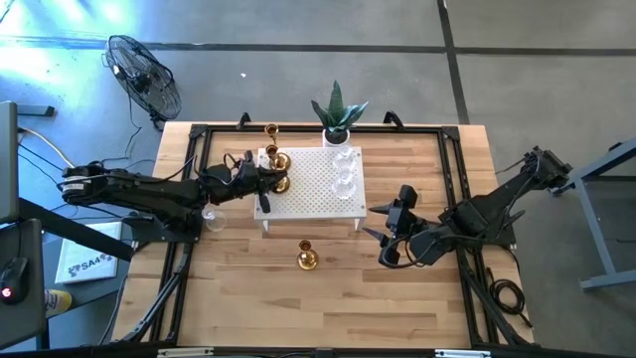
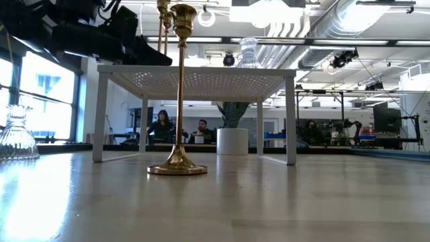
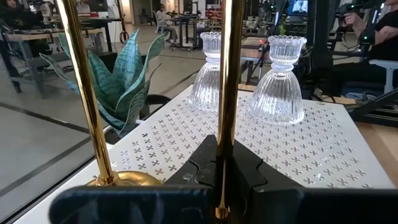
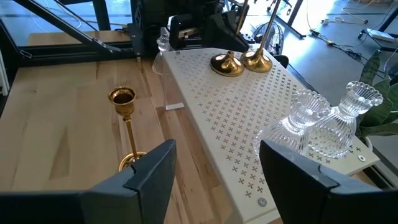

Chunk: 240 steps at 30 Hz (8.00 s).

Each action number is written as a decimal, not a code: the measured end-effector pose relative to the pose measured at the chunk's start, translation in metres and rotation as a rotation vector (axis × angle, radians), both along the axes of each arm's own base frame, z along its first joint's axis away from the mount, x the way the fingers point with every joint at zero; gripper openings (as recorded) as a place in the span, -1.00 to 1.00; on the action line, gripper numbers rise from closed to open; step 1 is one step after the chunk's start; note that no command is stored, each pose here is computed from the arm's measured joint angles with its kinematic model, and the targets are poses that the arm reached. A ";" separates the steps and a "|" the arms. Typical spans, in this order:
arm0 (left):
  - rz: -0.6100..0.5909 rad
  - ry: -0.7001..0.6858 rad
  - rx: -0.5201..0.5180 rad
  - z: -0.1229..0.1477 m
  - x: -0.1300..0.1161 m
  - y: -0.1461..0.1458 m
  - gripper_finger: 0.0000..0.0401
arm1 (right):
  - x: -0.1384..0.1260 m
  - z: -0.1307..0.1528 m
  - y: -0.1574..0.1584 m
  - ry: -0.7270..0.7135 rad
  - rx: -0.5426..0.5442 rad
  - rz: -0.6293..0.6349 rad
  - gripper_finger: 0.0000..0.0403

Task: Pick & Place candle stick holders
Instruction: Put the top gold candle holder on the shelf aligned with the other gold candle holder, then put the transparent candle holder on the shelf aligned with the other transparent candle holders

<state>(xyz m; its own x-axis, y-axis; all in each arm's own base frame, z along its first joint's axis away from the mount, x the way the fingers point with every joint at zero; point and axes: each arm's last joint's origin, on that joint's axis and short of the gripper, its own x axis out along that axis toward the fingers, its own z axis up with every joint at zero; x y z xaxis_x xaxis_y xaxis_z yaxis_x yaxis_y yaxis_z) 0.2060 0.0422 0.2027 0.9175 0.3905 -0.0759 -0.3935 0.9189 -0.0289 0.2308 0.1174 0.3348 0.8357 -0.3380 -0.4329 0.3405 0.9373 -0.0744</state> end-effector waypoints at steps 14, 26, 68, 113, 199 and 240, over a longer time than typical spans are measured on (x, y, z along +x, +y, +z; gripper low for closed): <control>-0.033 0.035 0.012 -0.003 0.000 -0.001 -0.89 | 0.000 0.000 0.000 0.001 -0.002 0.000 0.11; -0.065 0.029 0.049 -0.002 0.000 -0.002 -0.85 | 0.000 -0.001 0.000 0.011 -0.014 0.005 0.12; -0.087 -0.070 0.042 0.019 -0.014 -0.005 -0.07 | -0.001 -0.002 0.000 0.029 0.005 0.028 0.11; -0.141 0.592 -0.225 0.102 -0.120 -0.040 -0.07 | -0.001 -0.002 0.000 0.036 0.010 0.025 0.11; 0.193 1.452 -0.649 0.014 -0.062 -0.072 -0.89 | -0.001 -0.002 0.001 0.043 0.017 0.052 0.11; -0.392 1.199 -0.146 0.185 0.008 -0.195 -0.89 | 0.047 -0.010 0.031 -0.088 0.028 0.374 0.12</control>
<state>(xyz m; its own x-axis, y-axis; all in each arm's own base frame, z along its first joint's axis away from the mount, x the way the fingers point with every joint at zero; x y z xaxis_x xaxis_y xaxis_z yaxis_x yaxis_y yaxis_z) 0.2145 -0.1530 0.3874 0.2960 0.0273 -0.9548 0.0541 0.9975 0.0453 0.2780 0.1487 0.3245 0.9334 0.0084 -0.3586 -0.0215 0.9992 -0.0324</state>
